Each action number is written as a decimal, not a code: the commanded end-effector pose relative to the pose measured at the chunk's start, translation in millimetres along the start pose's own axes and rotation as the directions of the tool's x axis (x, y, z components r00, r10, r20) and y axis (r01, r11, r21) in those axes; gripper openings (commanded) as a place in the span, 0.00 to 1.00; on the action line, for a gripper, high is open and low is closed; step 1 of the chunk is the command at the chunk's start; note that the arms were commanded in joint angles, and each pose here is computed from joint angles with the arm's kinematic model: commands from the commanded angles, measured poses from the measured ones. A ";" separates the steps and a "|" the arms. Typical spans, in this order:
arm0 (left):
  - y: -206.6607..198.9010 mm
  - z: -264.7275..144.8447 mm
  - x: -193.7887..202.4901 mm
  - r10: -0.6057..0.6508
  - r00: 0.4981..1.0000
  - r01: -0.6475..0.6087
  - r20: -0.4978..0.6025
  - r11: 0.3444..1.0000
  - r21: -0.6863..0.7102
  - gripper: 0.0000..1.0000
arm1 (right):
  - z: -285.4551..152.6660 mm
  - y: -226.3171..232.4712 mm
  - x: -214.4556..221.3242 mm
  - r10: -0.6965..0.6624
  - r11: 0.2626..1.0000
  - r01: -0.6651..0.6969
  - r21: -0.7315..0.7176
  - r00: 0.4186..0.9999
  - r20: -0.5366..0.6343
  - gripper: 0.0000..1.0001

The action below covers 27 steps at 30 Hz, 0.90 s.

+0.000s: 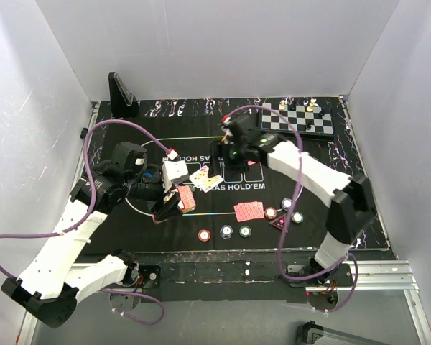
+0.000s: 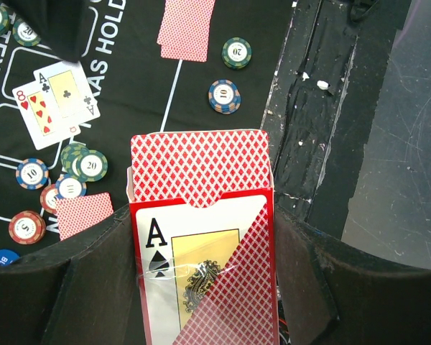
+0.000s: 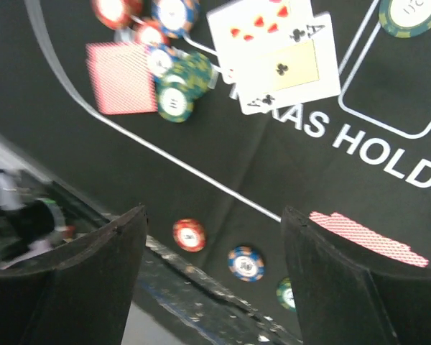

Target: Distribute texas hold em gaming equipment

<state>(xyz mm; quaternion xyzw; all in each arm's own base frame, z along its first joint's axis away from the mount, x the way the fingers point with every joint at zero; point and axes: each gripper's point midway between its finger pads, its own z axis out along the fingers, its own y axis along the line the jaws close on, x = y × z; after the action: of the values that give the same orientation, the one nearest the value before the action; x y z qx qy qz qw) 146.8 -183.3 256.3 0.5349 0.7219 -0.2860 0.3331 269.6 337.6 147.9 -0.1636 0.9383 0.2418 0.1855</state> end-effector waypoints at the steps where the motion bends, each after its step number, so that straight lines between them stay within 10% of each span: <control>1: -0.6 -3.8 -15.0 0.023 0.998 -0.023 0.053 1.000 -0.001 0.22 | -63.2 42.9 -17.3 0.146 0.926 -0.111 -0.360 0.987 0.070 0.84; 11: 5.5 4.2 -17.2 0.019 0.998 -0.020 0.055 1.000 0.007 0.21 | -150.3 104.2 2.9 0.148 0.677 -0.033 -0.735 0.985 0.092 0.88; 27: 16.4 7.9 -29.9 0.030 0.997 -0.029 0.067 1.000 -0.005 0.21 | -131.5 151.4 29.0 0.097 0.586 -0.088 -0.805 0.995 -0.038 0.90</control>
<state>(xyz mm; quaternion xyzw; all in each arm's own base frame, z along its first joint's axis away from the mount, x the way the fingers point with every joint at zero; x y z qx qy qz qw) 163.9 -193.9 249.7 0.5318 0.7255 -0.2888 0.3278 146.1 374.9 296.0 -0.1738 0.7480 0.6340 0.0908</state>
